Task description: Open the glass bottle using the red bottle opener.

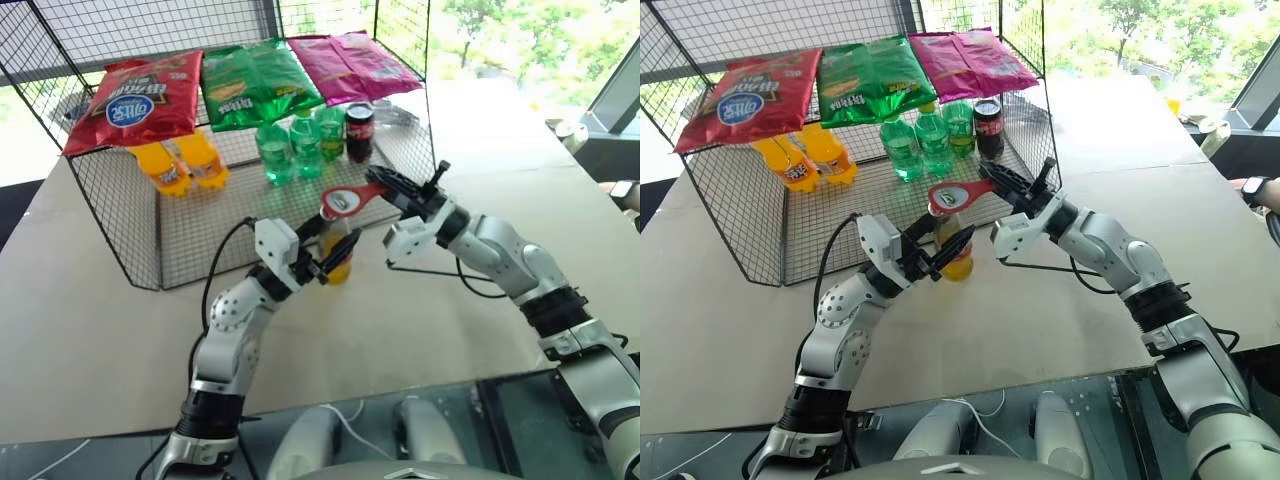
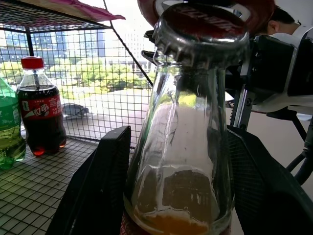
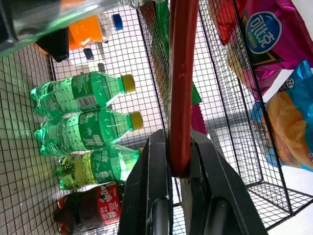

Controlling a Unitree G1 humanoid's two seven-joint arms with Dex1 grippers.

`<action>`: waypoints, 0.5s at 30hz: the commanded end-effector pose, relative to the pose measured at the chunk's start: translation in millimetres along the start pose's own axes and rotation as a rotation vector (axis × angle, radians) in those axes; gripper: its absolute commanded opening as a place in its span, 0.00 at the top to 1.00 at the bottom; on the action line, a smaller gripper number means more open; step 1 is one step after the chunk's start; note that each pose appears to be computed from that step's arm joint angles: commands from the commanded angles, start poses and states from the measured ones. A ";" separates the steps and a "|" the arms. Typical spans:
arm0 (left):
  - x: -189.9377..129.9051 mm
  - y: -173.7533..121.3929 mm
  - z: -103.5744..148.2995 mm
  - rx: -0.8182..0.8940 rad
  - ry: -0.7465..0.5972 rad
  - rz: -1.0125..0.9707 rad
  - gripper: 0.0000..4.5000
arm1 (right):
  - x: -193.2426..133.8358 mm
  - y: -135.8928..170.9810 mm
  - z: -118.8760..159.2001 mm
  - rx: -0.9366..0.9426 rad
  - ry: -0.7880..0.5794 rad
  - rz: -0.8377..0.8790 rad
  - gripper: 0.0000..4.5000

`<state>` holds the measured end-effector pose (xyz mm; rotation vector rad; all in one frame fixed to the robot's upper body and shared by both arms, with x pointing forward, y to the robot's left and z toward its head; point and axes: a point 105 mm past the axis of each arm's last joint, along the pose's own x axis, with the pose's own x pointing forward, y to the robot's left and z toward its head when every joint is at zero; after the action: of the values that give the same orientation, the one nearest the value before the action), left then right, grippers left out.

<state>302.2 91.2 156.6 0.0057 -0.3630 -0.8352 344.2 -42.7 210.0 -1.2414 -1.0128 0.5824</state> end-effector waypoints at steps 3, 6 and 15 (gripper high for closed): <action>-0.9 3.0 -0.4 0.010 0.014 0.022 0.51 | 5.6 -32.5 2.9 -0.021 -0.026 -0.112 1.00; -0.9 3.2 -0.3 0.008 0.014 0.024 0.51 | 6.2 -36.6 5.8 -0.006 -0.038 -0.136 1.00; -2.8 5.2 -1.2 -0.020 0.022 0.049 0.51 | -2.6 -17.8 -8.1 0.331 0.067 -0.168 1.00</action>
<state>304.0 92.3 157.0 -0.0210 -0.3475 -0.8164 345.3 -45.1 220.5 -0.9345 -0.9332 0.5656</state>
